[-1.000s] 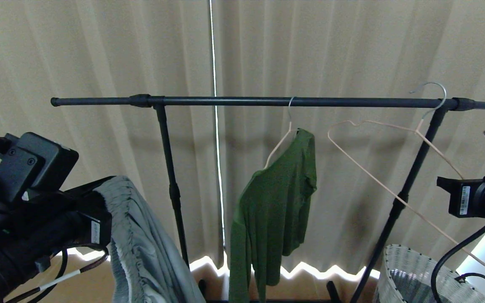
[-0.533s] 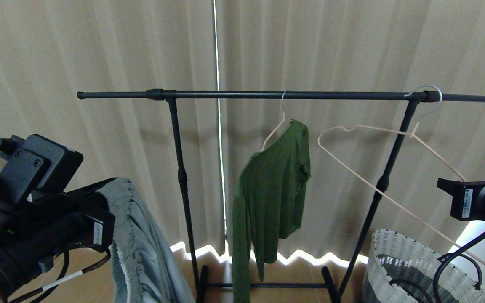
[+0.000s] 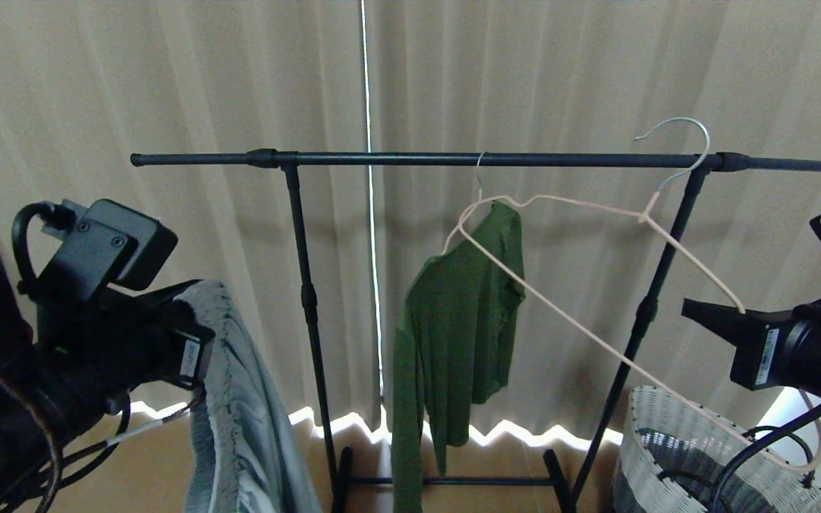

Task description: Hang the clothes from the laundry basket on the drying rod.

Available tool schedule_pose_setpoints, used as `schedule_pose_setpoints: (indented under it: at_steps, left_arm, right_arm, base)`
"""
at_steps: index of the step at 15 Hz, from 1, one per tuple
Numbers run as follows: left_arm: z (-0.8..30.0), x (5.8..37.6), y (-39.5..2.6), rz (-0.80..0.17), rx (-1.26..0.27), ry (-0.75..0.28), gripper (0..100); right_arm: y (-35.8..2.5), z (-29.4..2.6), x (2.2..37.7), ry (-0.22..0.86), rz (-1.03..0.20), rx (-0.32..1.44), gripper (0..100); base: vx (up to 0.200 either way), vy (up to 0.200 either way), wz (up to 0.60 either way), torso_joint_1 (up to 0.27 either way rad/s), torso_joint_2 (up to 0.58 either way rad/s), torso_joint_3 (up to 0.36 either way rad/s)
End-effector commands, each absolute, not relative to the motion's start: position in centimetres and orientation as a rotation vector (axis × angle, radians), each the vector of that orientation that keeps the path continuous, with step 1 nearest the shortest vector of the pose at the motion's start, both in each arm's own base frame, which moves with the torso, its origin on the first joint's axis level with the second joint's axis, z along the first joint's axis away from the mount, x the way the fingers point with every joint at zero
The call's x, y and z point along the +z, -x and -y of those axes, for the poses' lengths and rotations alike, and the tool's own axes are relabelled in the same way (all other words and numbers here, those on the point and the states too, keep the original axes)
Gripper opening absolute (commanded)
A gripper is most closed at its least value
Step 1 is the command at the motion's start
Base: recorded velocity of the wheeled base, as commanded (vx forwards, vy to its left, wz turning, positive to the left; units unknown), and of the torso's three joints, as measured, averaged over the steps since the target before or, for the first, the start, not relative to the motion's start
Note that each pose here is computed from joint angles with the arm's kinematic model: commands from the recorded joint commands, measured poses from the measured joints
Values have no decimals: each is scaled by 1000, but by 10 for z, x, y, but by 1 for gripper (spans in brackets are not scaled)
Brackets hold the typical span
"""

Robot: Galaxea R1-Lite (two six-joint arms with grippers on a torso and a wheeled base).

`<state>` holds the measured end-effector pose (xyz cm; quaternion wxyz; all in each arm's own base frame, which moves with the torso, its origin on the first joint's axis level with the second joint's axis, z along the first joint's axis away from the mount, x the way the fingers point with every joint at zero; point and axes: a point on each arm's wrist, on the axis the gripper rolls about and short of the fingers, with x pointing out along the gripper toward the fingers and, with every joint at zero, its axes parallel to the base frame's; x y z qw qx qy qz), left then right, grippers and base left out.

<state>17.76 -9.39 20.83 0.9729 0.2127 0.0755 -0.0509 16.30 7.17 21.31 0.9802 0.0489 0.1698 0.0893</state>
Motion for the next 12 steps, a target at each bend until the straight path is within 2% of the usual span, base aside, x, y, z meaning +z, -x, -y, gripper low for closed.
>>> schedule_pose_setpoints:
  at_steps: [1,4,8,12]
  left_arm:
    - [110,212,-211,-184,-4,-450,0]
    - [112,220,-243,-211,68,-454,0]
    - [111,228,-252,-236,83,-463,0]
    - [112,228,-253,-236,81,-463,0]
  right_arm:
    - [-148,-105,209,-140,-386,362,0]
    - [-134,-133,202,-157,-448,501,0]
    - [-104,-153,191,-138,-514,666,0]
    - [-103,-164,184,-112,-547,685,0]
  base:
    - [0,0,0,0,0,0]
    - [0,0,0,0,0,0]
    - [0,0,0,0,0,0]
    - [0,0,0,0,0,0]
